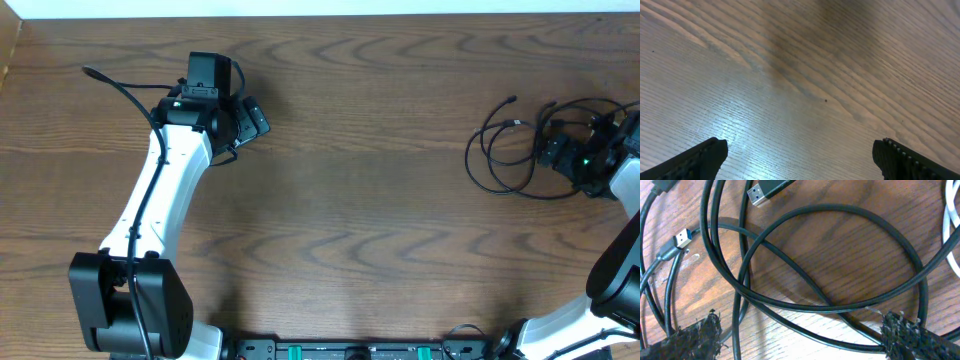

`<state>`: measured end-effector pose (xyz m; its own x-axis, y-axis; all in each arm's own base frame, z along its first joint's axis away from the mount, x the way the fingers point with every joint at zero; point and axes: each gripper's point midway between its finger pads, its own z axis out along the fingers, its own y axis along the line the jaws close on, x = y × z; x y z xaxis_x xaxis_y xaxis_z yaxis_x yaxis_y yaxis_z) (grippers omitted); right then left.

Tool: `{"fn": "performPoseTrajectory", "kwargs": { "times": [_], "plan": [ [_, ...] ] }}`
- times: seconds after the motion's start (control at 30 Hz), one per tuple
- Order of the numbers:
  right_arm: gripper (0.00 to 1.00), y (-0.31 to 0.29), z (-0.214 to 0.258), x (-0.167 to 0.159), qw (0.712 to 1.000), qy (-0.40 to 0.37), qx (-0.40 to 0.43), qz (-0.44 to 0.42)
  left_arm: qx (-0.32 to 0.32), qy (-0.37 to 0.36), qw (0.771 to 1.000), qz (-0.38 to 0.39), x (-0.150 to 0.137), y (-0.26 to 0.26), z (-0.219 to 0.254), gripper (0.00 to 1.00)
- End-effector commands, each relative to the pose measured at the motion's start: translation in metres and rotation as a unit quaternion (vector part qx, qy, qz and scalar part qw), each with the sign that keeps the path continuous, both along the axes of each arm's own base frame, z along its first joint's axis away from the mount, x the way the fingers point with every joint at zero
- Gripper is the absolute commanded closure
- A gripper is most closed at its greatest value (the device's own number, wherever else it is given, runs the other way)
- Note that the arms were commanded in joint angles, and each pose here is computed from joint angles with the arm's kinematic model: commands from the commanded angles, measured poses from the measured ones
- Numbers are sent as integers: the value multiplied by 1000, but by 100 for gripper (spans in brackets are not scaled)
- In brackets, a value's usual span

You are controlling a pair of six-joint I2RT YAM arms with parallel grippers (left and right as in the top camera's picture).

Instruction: Untangle cables

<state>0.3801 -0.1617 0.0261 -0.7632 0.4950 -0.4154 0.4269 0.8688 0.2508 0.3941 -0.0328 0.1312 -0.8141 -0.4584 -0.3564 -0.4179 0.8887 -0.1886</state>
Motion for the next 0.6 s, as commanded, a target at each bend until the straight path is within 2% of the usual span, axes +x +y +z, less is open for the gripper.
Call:
{"fn": "performPoseTrajectory", "kwargs": {
  "times": [0.0, 0.57],
  "plan": [
    [1, 0, -3, -2, 1000, 5, -5, 5, 6, 11, 1000, 3, -2, 3, -8, 2],
    [1, -2, -4, -3, 1000, 5, -5, 3, 6, 11, 1000, 3, -2, 3, -8, 2]
  ]
}}
